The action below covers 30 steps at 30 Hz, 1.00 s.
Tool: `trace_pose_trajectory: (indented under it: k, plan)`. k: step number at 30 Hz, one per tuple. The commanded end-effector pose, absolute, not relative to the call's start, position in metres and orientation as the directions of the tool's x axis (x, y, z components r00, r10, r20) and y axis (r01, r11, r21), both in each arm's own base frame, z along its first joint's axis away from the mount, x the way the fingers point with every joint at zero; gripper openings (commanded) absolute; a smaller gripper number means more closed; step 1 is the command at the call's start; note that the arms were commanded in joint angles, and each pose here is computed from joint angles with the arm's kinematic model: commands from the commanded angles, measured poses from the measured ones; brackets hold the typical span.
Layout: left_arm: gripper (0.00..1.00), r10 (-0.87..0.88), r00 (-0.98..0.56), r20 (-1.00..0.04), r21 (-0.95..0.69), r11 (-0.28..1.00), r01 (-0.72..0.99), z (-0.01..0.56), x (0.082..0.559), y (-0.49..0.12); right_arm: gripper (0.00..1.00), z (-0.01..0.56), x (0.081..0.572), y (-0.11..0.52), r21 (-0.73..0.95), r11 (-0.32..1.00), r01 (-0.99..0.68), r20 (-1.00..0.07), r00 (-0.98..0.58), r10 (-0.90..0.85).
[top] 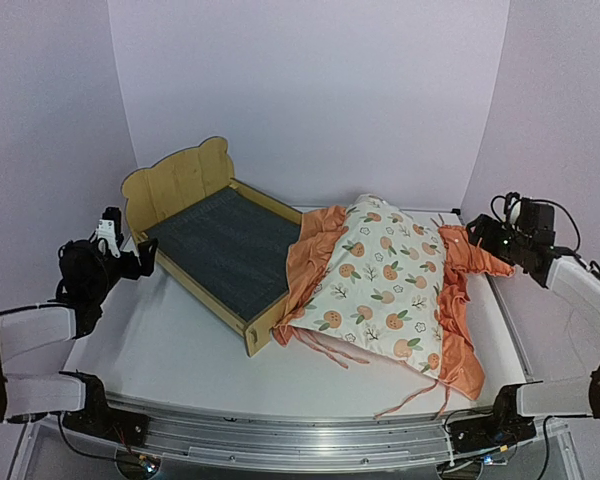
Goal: Set up the pet bed
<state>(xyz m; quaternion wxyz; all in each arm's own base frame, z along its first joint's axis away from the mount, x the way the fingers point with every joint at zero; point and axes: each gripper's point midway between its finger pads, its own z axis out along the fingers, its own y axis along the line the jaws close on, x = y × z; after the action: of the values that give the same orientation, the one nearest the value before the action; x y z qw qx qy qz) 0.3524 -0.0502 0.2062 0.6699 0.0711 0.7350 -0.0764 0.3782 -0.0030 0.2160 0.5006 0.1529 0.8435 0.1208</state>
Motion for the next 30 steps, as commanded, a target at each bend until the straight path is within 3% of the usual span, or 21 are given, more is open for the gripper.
trace_pose_trajectory:
  k: [1, 5, 13, 14, 17, 21, 30]
  plan:
    - [1.0, 0.103, -0.102, -0.989, 0.039, 0.863, 0.503, 0.212, 0.314, -0.099, 0.8, 0.222, 0.384, 0.043, 0.542, 0.838, 0.064, -0.653, -0.595, 0.468]
    - [1.0, 0.132, -0.057, -0.99, 0.058, 0.73, 0.682, 0.231, 0.3, -0.13, 0.81, 0.193, 0.391, 0.087, 0.462, 0.883, 0.082, -0.612, -0.691, 0.384]
    - [1.0, 0.069, -0.113, -0.991, -0.026, 0.735, 0.678, 0.268, 0.339, -0.142, 0.81, 0.102, 0.4, 0.093, 0.282, 0.921, 0.268, -0.431, -0.822, 0.371]
    - [1.0, 0.064, -0.107, -0.992, -0.027, 0.729, 0.683, 0.272, 0.34, -0.144, 0.75, 0.091, 0.4, 0.096, 0.279, 0.922, 0.268, -0.401, -0.84, 0.365]
    - [1.0, 0.019, -0.086, -0.996, -0.045, 0.726, 0.686, 0.29, 0.345, -0.146, 0.42, 0.083, 0.4, 0.104, 0.295, 0.924, 0.244, -0.361, -0.867, 0.344]
    - [1.0, -0.052, -0.086, -0.995, -0.097, 0.718, 0.689, 0.309, 0.347, -0.147, 0.0, 0.106, 0.405, 0.105, 0.285, 0.945, 0.163, -0.425, -0.862, 0.277]
    - [1.0, -0.094, -0.049, -0.994, -0.103, 0.741, 0.663, 0.342, 0.36, -0.144, 0.0, 0.264, 0.426, 0.129, 0.329, 0.934, -0.139, -0.696, -0.704, 0.14]
